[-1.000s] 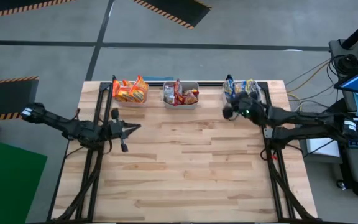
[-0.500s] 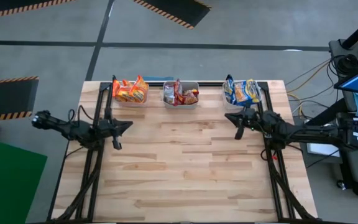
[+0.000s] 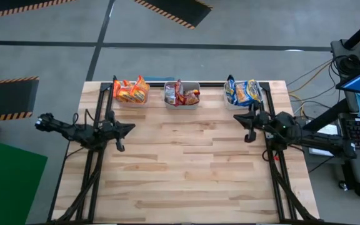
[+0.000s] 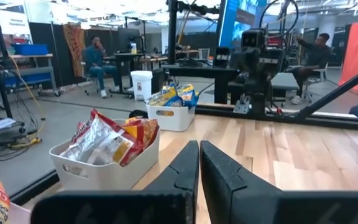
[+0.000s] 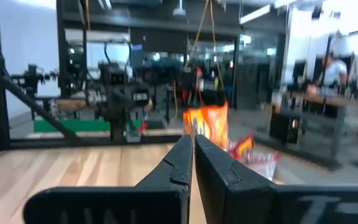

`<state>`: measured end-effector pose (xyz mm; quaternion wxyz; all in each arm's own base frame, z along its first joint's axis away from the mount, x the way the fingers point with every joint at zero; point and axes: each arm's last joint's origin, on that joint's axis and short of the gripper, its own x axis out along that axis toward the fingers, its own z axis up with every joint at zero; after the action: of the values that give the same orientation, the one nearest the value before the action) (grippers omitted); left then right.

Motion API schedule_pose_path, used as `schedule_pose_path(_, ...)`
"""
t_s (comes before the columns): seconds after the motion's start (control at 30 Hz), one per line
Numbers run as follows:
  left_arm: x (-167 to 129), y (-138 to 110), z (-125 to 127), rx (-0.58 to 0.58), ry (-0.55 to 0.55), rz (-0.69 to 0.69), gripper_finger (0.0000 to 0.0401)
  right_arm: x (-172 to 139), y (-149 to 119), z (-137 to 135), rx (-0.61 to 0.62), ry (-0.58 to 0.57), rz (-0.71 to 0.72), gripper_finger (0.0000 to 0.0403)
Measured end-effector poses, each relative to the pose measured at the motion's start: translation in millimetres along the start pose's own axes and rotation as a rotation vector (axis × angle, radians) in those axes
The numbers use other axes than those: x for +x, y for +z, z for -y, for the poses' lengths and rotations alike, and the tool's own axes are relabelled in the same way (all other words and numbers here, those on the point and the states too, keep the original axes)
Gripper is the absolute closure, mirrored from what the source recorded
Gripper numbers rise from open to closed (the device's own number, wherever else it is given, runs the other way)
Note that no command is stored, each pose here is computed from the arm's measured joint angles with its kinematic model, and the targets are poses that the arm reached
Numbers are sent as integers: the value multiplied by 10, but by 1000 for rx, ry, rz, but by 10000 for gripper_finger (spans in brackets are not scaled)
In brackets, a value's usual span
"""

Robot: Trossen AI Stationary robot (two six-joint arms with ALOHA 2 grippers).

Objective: Sort Maruchan noodles
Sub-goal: Return to home position

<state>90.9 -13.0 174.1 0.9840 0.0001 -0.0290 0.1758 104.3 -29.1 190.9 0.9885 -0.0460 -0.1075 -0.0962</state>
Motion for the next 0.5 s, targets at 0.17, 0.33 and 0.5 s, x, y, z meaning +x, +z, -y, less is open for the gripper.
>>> schedule_pose_path(0.17,-2,2,-2,-4,0,2,401,-52,23,-4,-92,-3,19,394)
schedule_pose_path(0.33,-2,2,-2,-17,0,2,401,-78,22,-5,-135,-11,16,394)
schedule_pose_path(0.5,1,-3,1,4,0,-3,401,-91,6,13,-121,-79,-6,394)
